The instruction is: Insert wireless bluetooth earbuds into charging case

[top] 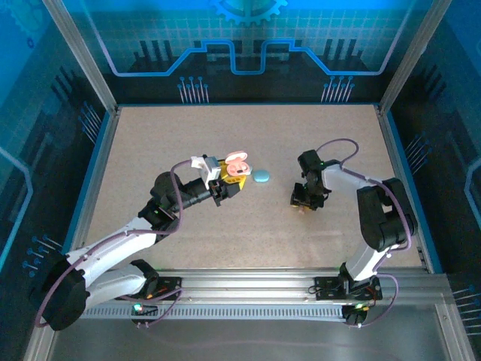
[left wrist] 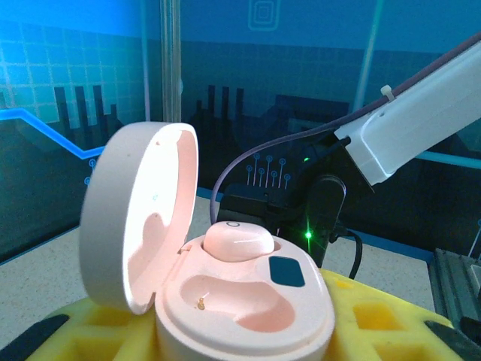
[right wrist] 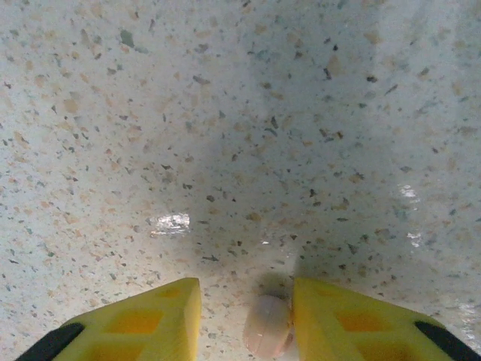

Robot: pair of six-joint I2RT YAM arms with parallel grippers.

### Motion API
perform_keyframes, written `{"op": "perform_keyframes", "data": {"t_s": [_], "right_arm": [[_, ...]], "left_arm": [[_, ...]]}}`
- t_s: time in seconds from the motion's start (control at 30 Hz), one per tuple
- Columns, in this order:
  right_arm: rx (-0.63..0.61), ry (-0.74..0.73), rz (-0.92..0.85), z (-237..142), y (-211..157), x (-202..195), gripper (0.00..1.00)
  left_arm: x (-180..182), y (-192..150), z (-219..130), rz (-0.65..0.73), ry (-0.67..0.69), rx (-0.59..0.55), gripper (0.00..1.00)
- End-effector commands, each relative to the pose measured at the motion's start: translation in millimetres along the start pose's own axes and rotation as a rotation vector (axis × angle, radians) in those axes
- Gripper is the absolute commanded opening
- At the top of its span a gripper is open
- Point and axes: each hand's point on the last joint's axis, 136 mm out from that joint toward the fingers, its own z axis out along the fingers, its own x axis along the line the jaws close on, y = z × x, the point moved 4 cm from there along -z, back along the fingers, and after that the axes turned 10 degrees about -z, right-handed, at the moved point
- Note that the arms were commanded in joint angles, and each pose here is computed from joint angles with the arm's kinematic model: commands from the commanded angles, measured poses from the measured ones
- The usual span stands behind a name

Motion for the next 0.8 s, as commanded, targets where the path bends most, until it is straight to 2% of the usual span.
{"op": "perform_keyframes", "data": {"t_s": [0.0, 0.23, 0.5, 0.77], "right_arm": [[0.031, -0.020, -0.035, -1.3, -2.3, 4.0, 0.35], [0.071, -0.037, -0.072, -1.0, -6.3, 4.3, 0.29], [0.099, -0.068, -0.093, -0.8, -11.3, 2.3, 0.32], [0.109, -0.089, -0.122, 0.5, -10.6, -0.8, 0.29]], "left_arm": [[-2.0, 1.8, 0.4, 0.006, -0.005, -0.008, 0.40], [-1.4, 1.6, 0.7, 0.006, -0.002, -0.007, 0.40], [-1.1, 1.0, 0.9, 0.005, -0.001, -0.005, 0.40], [-1.4, 1.2, 0.6, 0.003, -0.001, -0.005, 0.40]]}}
